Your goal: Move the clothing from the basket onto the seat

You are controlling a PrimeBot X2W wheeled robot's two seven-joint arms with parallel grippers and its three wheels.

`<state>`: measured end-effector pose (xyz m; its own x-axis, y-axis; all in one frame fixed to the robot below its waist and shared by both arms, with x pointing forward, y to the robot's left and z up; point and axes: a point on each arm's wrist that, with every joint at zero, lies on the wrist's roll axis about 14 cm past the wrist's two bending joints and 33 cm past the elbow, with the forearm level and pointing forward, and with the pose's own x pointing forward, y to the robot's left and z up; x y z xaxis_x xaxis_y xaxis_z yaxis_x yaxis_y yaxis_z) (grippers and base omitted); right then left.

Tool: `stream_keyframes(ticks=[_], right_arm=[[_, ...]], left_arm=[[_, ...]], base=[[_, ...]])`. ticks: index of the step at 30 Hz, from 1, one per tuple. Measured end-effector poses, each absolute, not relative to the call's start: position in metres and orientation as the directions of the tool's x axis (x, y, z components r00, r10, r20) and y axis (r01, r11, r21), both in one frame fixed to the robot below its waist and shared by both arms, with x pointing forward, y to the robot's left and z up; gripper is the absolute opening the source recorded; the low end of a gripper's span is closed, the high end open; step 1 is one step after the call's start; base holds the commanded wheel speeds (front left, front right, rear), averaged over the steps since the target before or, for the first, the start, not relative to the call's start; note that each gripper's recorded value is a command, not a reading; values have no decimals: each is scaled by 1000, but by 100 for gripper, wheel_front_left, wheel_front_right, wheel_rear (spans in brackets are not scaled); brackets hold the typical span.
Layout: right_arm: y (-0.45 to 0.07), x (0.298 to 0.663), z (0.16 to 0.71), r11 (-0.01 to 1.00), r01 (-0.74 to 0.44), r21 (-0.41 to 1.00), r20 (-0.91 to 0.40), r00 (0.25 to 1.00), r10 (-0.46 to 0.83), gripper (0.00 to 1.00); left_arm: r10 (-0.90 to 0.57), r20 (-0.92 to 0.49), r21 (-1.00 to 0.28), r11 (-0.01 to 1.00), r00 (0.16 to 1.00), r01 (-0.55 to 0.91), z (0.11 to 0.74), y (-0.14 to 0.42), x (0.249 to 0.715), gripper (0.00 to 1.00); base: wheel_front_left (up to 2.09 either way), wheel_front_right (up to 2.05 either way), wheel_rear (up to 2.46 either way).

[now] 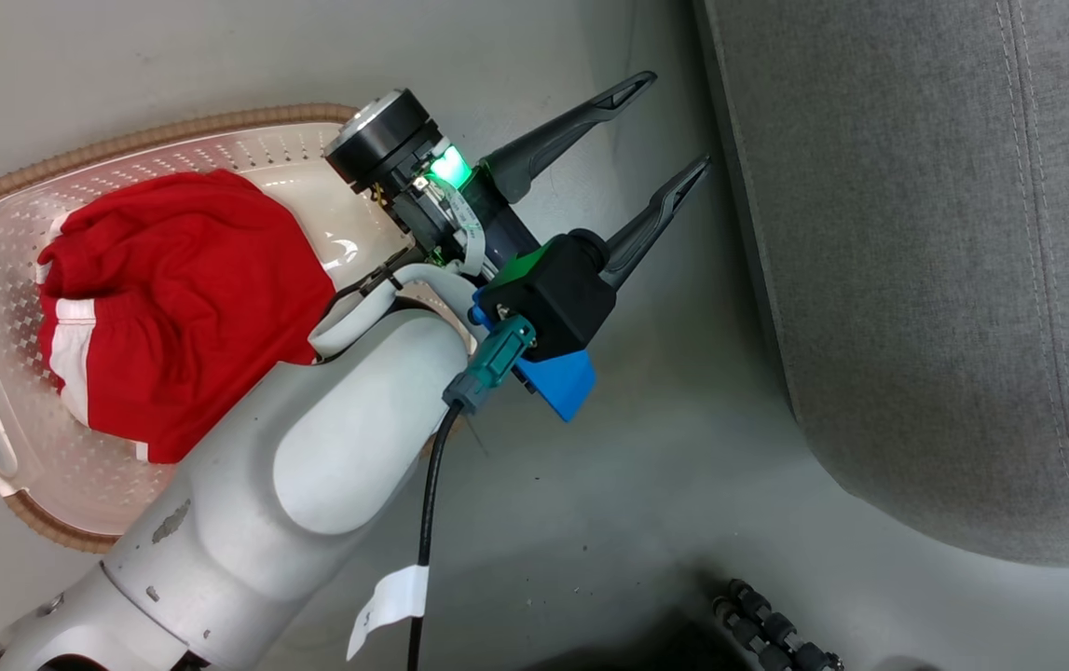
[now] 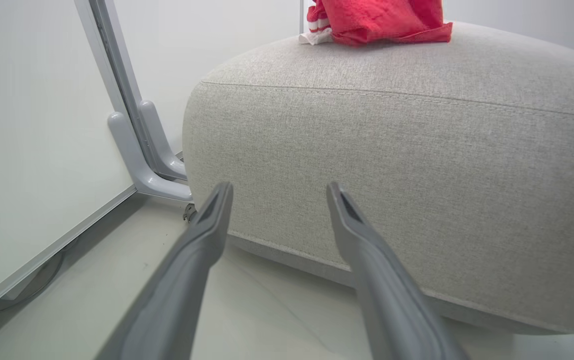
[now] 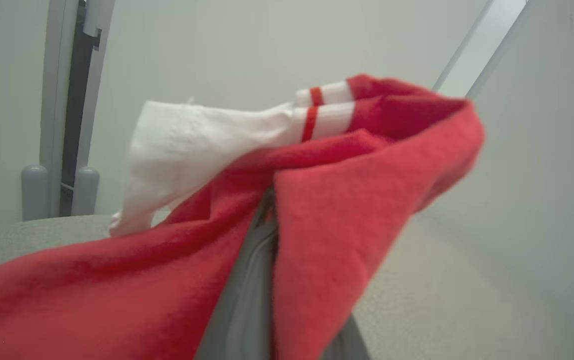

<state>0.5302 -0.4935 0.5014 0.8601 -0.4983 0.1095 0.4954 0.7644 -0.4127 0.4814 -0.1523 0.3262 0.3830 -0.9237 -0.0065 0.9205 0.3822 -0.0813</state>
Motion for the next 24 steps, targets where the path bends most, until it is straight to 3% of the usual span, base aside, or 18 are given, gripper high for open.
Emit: stream_keyframes(ticks=[12,14,24], right_arm=[[-490,498,425,787,492,-371,-98,823,-560,0],[-490,497,426,788,495,-367,-96,822,-561,100],[-486,455,447,776,503,-381,-76,820,-568,100]], left_arm=[[-927,-11,-80,375,376,923,326,-153,480,100],[-927,-11,-77,374,374,924,327,-153,479,100],[-919,14,-51,393,394,918,362,-154,478,100]], base=[[0,0,0],[0,0,0],[0,0,0]])
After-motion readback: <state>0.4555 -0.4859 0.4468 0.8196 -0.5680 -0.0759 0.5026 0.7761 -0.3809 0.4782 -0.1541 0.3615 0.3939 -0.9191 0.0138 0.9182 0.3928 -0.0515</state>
